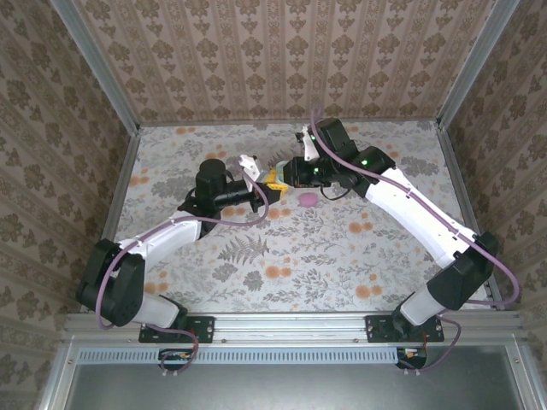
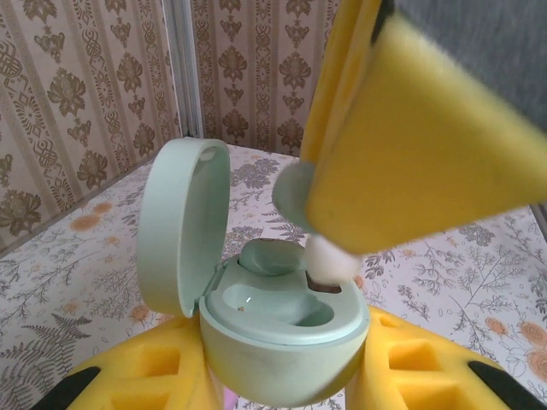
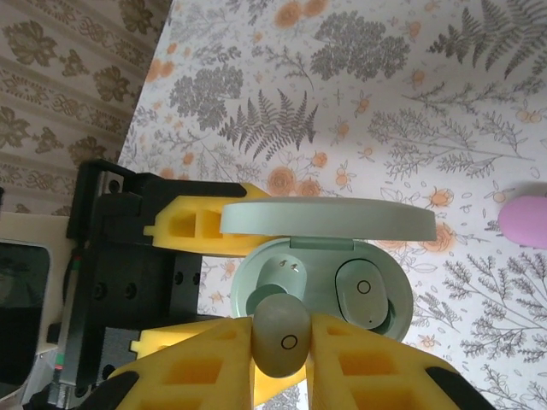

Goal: Insert wireless bluetooth earbuds into charging case

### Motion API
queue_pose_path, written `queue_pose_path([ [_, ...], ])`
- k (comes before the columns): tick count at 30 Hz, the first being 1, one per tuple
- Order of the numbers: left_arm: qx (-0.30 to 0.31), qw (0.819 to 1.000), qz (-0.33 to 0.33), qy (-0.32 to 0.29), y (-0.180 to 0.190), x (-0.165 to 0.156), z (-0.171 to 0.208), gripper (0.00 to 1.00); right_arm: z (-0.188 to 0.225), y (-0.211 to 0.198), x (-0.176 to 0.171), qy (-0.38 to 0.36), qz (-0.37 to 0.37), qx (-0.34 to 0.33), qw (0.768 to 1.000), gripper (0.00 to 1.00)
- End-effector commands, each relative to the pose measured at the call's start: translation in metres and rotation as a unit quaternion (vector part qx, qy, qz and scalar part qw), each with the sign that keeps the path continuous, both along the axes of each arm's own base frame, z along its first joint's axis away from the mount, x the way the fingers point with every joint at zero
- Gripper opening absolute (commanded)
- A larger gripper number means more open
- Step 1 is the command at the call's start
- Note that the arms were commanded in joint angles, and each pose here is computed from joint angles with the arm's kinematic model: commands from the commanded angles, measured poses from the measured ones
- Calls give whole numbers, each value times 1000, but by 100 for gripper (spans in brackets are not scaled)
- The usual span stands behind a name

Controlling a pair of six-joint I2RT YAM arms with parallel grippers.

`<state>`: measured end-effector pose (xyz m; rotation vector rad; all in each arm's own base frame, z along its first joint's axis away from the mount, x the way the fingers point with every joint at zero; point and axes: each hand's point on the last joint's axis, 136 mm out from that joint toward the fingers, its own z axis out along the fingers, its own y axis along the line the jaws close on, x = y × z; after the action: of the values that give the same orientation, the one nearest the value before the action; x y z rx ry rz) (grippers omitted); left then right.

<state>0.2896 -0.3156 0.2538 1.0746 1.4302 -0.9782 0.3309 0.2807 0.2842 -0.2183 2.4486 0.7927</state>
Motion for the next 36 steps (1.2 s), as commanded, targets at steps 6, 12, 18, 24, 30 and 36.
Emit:
queue_pose_path([
  [6, -13, 999, -20, -33, -5, -5, 21, 30, 0, 14, -9, 12, 36, -6, 999, 22],
  [12, -14, 999, -21, -35, -6, -5, 23, 29, -5, 12, -6, 16, 31, -20, 999, 23],
  [18, -16, 999, -21, -38, -7, -5, 25, 30, -9, 3, -4, 12, 15, -43, 999, 22],
  [24, -16, 999, -22, -40, -7, -5, 25, 30, -11, 0, -3, 11, 9, -49, 999, 22],
  [30, -15, 999, -25, -40, -7, -6, 25, 29, -12, 0, 2, 5, 0, -48, 999, 22],
  [36, -15, 999, -27, -42, -7, -7, 26, 30, -16, 4, 1, 16, 12, -47, 999, 22],
])
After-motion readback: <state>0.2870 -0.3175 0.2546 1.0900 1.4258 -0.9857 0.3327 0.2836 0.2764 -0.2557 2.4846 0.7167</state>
